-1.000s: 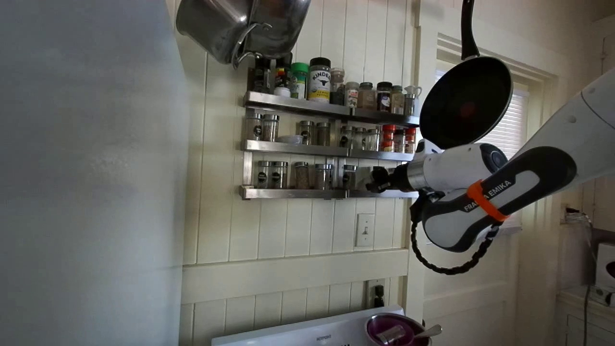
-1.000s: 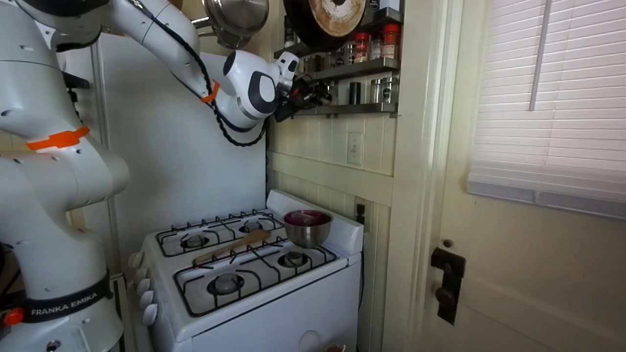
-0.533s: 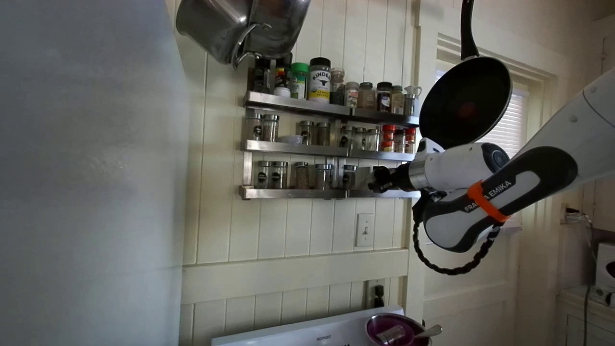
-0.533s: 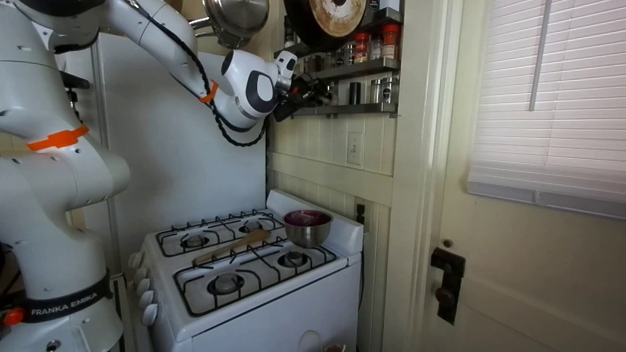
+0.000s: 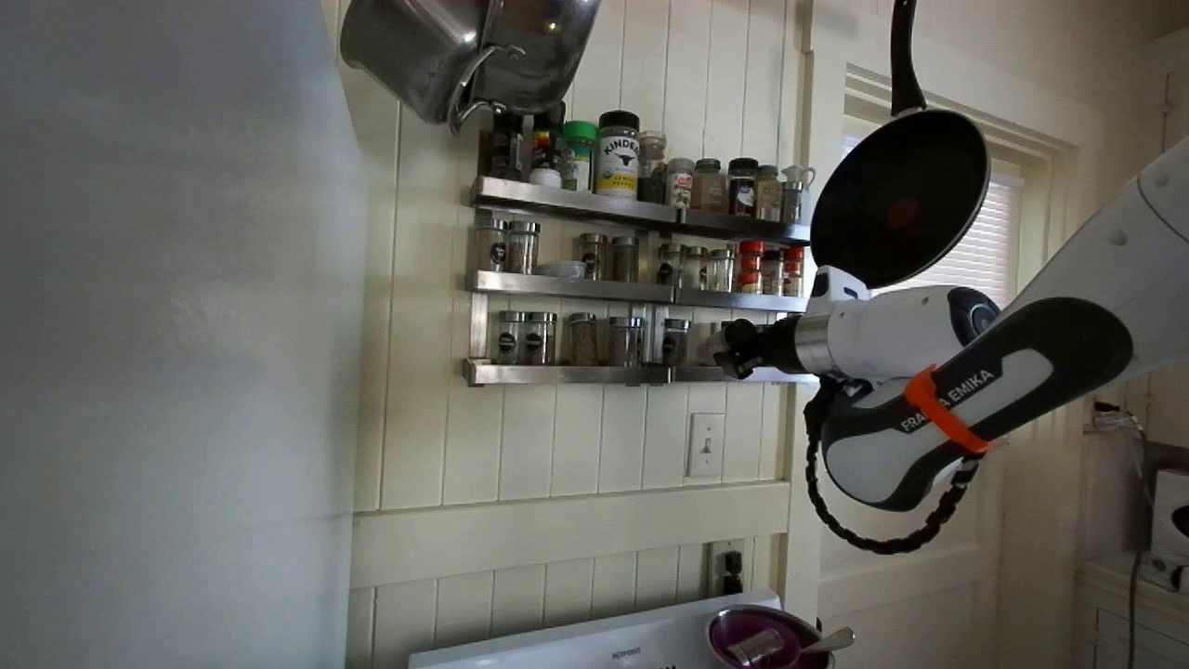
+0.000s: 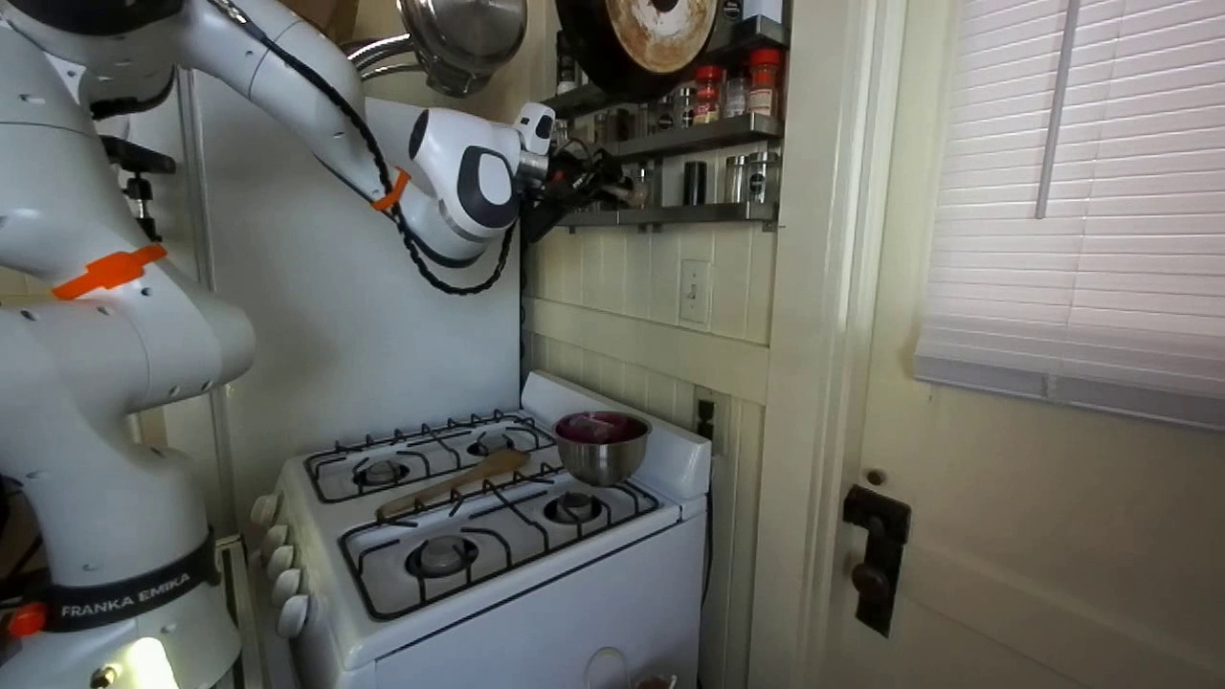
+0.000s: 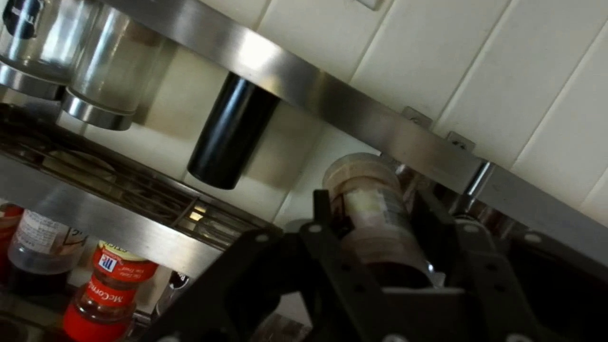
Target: Place one jar from the bottom shelf on the stovetop.
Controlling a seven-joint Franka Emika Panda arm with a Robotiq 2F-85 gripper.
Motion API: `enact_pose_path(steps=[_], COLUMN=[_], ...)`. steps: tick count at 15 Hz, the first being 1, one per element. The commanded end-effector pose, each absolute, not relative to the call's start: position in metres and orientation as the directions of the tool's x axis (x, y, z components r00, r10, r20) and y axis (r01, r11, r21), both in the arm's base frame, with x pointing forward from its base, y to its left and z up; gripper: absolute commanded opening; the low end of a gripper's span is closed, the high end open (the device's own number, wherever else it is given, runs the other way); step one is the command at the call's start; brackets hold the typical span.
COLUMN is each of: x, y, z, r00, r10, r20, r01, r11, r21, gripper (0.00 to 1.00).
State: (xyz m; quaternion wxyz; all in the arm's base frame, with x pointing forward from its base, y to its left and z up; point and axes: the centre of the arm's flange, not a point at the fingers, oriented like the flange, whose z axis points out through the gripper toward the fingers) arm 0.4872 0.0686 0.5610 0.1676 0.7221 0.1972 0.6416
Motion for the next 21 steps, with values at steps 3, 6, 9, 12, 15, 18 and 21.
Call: enact_pose_path(steps=[3,6,9,12,15,18,21], x=[0.462,0.455,0.454,0.459,0.462,0.459,0.46], y=[0.081,0.086,0.091,0.097,0.108,0.103,0.109], z=[0.537,0.522,0.507,0.485,0.468,0.47,0.465], r00=[0.126,0.167,0.203,0.244,0.277,0.271,0.283], r10=[0.517,0.504,0.497,0.482,0.463,0.457,0.45], r20=[0.847,0.847,0.844,0.841,0.842,0.847,0.847], r01=[0.024,0.027,0.028,0.033,0.028,0.059,0.062], r11=[-0.855,-0.861,-0.864,-0.871,-0.88,-0.887,-0.89], r21=[0.518,0.507,0.503,0.49,0.475,0.459,0.452], gripper=[0.22,0.22,0.22,0.22,0.22,0.47,0.47])
